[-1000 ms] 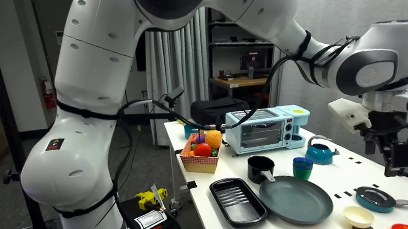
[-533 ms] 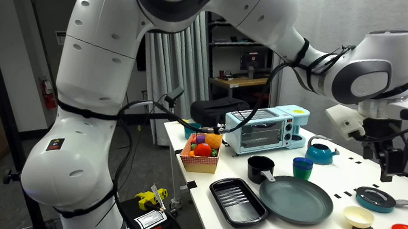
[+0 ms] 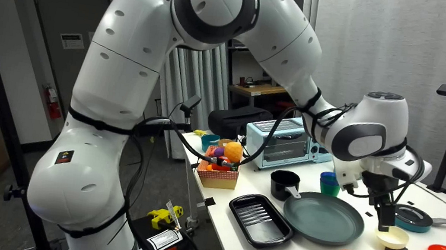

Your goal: Put the yellow thing in the orange cup then put pour its contents on the plate

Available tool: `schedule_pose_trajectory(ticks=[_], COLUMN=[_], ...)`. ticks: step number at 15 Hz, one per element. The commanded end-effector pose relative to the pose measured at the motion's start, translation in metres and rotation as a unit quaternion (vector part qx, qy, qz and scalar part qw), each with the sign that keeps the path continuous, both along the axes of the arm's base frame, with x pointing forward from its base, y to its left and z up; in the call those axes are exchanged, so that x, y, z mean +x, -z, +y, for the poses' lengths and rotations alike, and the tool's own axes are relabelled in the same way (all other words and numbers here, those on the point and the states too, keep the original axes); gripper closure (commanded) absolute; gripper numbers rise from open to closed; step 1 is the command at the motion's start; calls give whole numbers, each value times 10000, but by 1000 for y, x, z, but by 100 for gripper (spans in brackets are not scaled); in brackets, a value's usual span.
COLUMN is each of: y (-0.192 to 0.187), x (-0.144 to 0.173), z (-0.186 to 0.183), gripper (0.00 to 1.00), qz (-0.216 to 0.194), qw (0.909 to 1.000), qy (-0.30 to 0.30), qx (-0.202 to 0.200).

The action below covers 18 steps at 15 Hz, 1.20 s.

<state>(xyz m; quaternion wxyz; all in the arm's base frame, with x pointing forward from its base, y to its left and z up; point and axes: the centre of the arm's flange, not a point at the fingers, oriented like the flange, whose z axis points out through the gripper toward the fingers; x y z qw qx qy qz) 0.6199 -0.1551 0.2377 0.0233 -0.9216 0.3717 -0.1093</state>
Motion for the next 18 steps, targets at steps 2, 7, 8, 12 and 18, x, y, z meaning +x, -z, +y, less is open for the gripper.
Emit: schedule_pose_trajectory(ticks=[2,7,8,12,18], y=[35,35,34,33,39], x=[-15,-22,-22,-25,-27], z=[21,10,6,-18,-49], gripper=[0,0,0,0,0], qz=[-91,-150,-155,-147,-157], qw=[9995,9990,9989,9983,9974], qy=[278,406,422,560,690], qx=[150,140,101,-16,-123])
